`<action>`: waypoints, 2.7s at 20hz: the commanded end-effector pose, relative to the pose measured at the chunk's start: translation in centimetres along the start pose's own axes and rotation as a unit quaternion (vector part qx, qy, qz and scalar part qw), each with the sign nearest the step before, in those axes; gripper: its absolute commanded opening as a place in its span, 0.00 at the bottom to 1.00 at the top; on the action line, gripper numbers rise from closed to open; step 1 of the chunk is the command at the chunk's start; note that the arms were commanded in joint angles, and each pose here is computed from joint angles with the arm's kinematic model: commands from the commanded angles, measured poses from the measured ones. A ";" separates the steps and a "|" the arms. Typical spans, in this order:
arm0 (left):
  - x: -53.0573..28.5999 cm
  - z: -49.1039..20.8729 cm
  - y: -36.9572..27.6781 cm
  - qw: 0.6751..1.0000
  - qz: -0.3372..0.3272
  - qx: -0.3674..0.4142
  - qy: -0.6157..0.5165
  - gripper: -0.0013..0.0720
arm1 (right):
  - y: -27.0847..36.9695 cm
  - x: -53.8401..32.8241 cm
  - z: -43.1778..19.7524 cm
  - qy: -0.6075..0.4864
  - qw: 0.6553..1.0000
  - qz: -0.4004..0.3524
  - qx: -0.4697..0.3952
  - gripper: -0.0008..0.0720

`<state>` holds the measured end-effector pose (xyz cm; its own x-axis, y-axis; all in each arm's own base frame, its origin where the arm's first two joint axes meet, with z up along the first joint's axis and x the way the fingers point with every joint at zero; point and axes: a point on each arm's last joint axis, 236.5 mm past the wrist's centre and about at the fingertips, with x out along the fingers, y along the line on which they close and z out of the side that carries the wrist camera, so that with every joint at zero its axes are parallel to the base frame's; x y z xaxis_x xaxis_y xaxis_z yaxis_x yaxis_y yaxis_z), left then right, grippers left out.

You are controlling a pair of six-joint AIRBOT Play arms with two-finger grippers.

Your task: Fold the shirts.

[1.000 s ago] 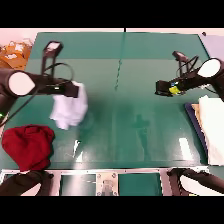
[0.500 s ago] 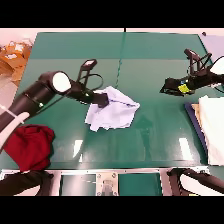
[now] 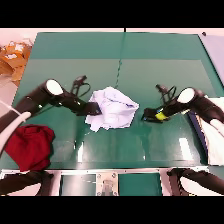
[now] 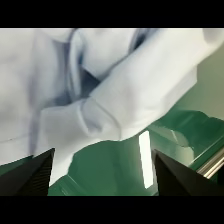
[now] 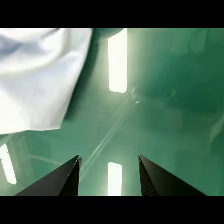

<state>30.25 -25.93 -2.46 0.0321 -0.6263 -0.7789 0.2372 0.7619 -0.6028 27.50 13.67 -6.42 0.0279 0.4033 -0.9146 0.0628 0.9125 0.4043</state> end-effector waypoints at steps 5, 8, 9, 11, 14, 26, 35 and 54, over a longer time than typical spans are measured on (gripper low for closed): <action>5.0 0.4 -2.2 0.998 -0.065 0.010 -0.006 0.11 | 4.7 5.8 -1.1 -0.024 0.999 0.043 -0.012 0.60; 2.9 2.2 -2.2 0.997 -0.079 0.008 -0.014 0.04 | 4.9 5.7 1.1 -0.071 0.996 0.046 -0.008 0.60; 2.3 2.9 -2.2 0.996 -0.081 0.008 -0.020 0.04 | 4.8 5.8 1.9 -0.086 0.995 0.046 -0.005 0.58; 1.3 4.2 -1.8 0.996 -0.079 0.008 -0.038 0.04 | 4.4 6.5 3.1 -0.105 0.994 0.044 0.008 0.46; -0.2 6.1 -0.5 0.996 -0.066 0.006 -0.063 0.04 | 3.5 7.6 4.6 -0.122 0.992 0.034 0.019 0.03; -8.8 7.9 -5.9 0.988 -0.074 0.077 -0.116 0.05 | 9.5 -10.0 8.5 -0.216 0.959 0.077 -0.163 0.03; 1.9 1.4 5.5 0.992 -0.020 -0.092 -0.080 0.71 | 0.6 -8.2 8.0 -0.180 0.976 -0.028 -0.120 0.69; 8.9 2.2 2.1 0.990 -0.058 -0.075 -0.107 0.04 | 10.1 1.7 6.7 -0.076 0.993 0.074 -0.049 0.77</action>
<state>33.31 -30.03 -10.35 0.2251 -0.7155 -0.6614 0.0859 0.6908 -0.7180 33.92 21.51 -3.21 0.1834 0.5112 -0.8397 -0.0946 0.8594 0.5026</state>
